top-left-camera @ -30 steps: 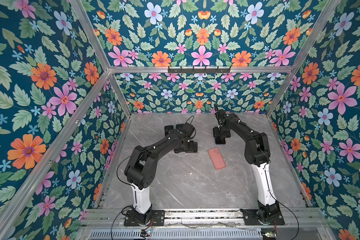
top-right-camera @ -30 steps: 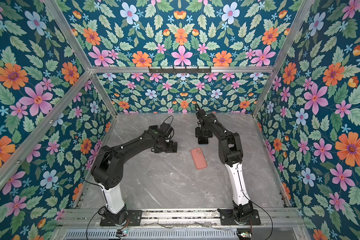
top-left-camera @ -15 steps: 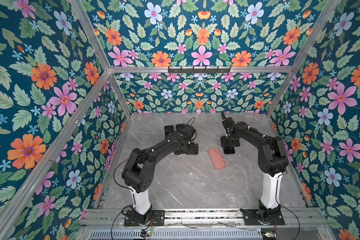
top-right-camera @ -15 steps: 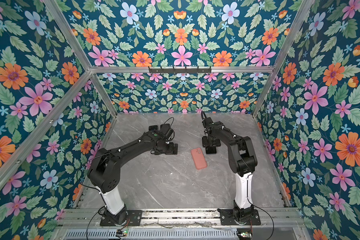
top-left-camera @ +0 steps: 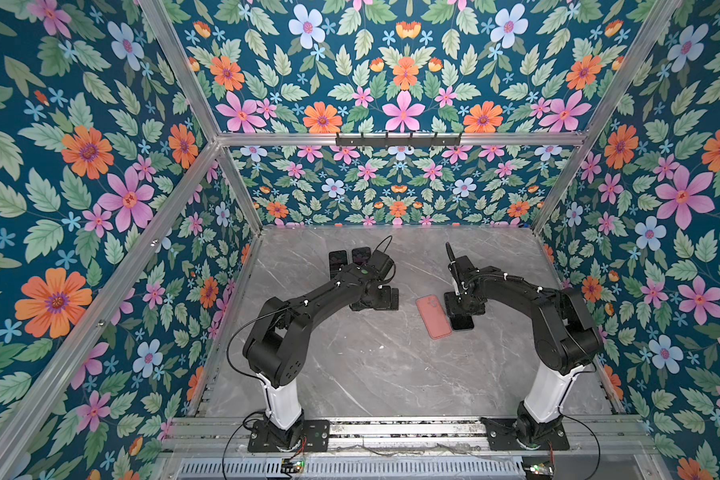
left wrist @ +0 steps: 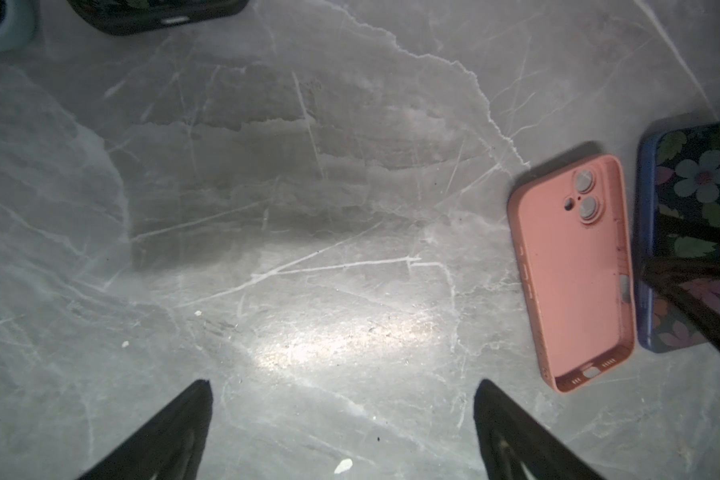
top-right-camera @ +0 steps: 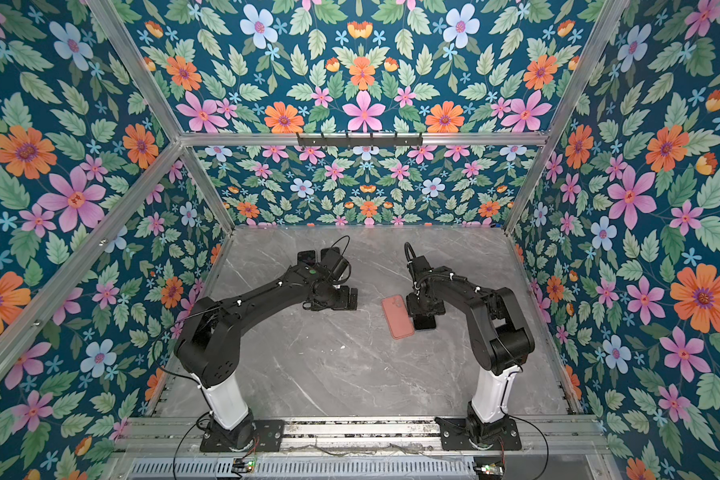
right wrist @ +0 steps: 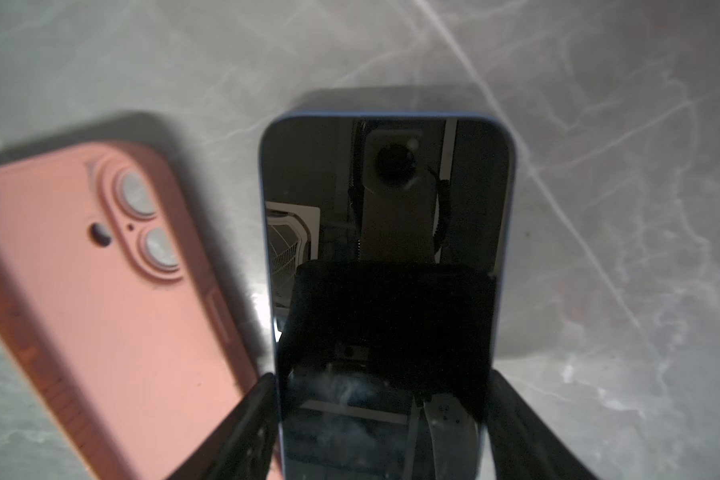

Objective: Put the phone into the phone case
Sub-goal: 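Carry the held phone with the right gripper toward the pink case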

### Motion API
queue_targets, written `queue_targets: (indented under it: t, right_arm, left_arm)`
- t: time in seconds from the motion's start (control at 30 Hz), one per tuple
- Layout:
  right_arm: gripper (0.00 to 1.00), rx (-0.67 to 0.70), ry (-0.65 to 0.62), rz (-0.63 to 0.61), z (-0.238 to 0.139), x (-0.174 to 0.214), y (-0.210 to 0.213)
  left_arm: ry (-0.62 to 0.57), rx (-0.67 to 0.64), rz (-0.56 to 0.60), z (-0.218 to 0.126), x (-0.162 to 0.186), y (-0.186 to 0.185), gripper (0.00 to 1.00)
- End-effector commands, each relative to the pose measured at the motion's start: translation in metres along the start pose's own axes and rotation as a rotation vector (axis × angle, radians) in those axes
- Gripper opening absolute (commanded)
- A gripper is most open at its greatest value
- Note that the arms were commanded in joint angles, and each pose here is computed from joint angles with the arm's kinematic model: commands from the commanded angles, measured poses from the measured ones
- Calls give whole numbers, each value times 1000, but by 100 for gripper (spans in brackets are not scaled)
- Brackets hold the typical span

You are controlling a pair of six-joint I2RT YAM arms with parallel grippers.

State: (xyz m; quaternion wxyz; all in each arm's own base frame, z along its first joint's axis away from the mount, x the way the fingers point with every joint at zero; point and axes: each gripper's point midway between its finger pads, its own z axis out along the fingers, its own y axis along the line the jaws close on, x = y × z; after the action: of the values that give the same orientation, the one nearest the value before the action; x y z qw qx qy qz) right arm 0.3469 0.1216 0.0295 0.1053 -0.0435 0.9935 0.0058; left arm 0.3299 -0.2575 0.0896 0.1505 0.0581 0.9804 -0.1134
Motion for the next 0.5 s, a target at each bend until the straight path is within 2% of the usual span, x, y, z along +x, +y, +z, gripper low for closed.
queue_targets:
  t: [0.0,0.47]
  right_arm:
    - [60,-25,-29,-11,-2,-1,13]
    - [60,-96,-36,-50,-13,33,66]
  left_arm:
    - [-7,-8,3,-6,-1,1,100]
    - [-37,-19,-8,-19,-2,0,100]
